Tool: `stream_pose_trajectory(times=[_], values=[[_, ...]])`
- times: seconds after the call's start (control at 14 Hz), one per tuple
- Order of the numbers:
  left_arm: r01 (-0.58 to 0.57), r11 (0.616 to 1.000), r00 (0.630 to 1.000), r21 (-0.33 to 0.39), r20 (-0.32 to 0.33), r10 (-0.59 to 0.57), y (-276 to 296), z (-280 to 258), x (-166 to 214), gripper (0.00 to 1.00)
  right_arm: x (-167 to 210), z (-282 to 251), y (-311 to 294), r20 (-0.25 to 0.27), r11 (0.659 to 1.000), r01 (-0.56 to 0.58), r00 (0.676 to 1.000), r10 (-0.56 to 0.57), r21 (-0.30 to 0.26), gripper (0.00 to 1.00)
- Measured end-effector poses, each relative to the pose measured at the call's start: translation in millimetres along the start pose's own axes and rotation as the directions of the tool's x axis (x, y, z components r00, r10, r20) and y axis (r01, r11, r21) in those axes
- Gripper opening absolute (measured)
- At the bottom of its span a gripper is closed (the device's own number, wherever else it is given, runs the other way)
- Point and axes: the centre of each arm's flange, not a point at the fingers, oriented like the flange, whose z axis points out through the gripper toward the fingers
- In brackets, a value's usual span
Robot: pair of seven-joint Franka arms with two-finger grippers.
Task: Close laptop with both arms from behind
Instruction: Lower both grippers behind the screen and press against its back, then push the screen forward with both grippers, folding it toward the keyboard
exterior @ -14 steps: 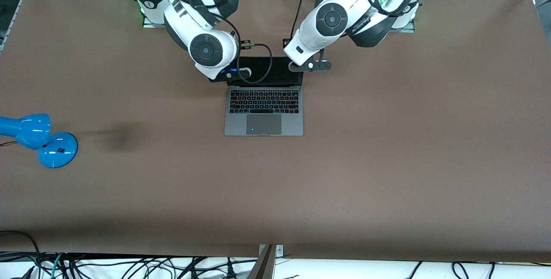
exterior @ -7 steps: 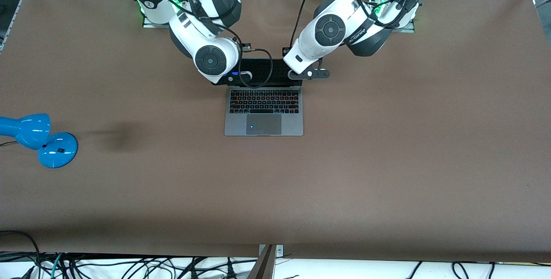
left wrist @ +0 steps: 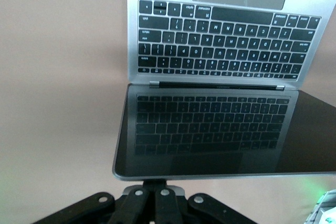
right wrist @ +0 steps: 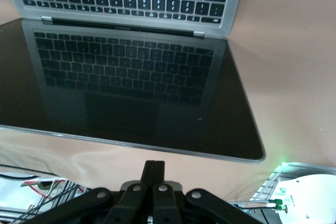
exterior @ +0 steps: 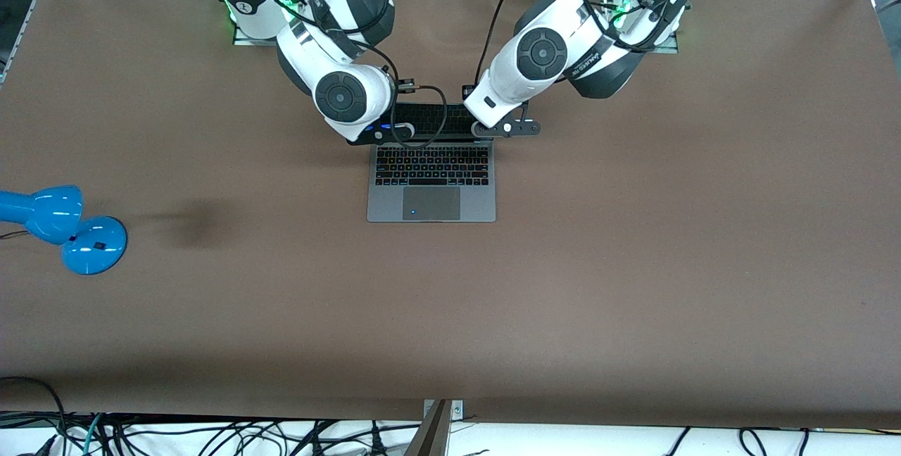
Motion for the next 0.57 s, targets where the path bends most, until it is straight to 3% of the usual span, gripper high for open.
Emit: stream_pose_trajectory(times=[0.29,0.57], values=[[0.006,1.0,1.0,-0.013,-0.002,-0.006,-0.3,0.1,9.3,0.01,6.3,-2.5,9.0,-0.045,0.998,0.008,0.999,-0.011,-0.058,0.01],[0.009,1.0,1.0,-0.019,-0.006,-0.009,-0.5,-0.5,11.7,0.01,11.7,-6.4,12.2,-0.087,0.997,0.013,0.996,-0.02,-0.072,0.01]])
